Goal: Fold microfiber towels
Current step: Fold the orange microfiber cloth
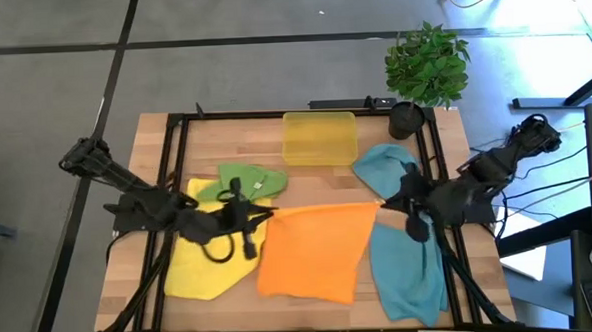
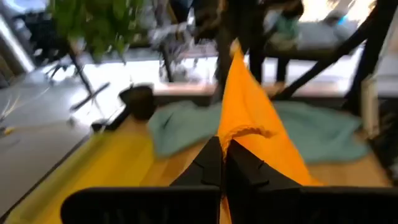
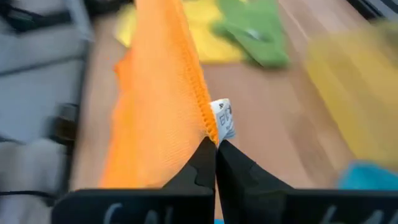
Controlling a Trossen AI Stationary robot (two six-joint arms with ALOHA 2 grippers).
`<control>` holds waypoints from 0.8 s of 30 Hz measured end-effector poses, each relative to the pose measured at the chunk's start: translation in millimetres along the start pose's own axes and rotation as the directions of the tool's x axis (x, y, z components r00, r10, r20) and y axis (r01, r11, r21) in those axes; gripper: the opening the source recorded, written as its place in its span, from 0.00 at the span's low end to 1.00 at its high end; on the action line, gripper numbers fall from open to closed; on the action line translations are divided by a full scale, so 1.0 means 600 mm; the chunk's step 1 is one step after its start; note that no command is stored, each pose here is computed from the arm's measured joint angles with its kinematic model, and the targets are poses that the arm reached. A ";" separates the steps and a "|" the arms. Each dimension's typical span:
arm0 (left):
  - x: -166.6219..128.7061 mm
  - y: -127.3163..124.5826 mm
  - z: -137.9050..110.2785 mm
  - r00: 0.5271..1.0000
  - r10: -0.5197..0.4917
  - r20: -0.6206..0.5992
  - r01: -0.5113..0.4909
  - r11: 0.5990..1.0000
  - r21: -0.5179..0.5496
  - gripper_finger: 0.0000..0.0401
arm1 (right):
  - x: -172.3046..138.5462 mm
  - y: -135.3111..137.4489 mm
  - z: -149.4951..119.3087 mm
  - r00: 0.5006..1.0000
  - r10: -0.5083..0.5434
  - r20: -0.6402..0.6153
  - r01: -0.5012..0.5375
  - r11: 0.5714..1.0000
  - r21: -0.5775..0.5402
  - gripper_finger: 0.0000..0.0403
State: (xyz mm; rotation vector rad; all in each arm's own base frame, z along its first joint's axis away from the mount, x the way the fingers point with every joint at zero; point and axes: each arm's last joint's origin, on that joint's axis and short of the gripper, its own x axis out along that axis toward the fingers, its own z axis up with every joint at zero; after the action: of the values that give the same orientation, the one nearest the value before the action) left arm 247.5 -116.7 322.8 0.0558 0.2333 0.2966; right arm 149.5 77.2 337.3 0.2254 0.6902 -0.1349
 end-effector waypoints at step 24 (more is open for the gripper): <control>0.109 0.156 -0.151 0.982 0.140 -0.126 -0.137 0.990 0.032 0.00 | 0.149 -0.114 0.035 0.796 -0.556 -0.238 0.528 0.831 -0.177 0.00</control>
State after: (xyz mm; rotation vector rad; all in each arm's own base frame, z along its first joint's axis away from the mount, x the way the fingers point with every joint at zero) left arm 260.2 -6.2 228.6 0.0767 0.3609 0.4364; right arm 217.1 1.4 284.3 -0.0644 1.0337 -0.6315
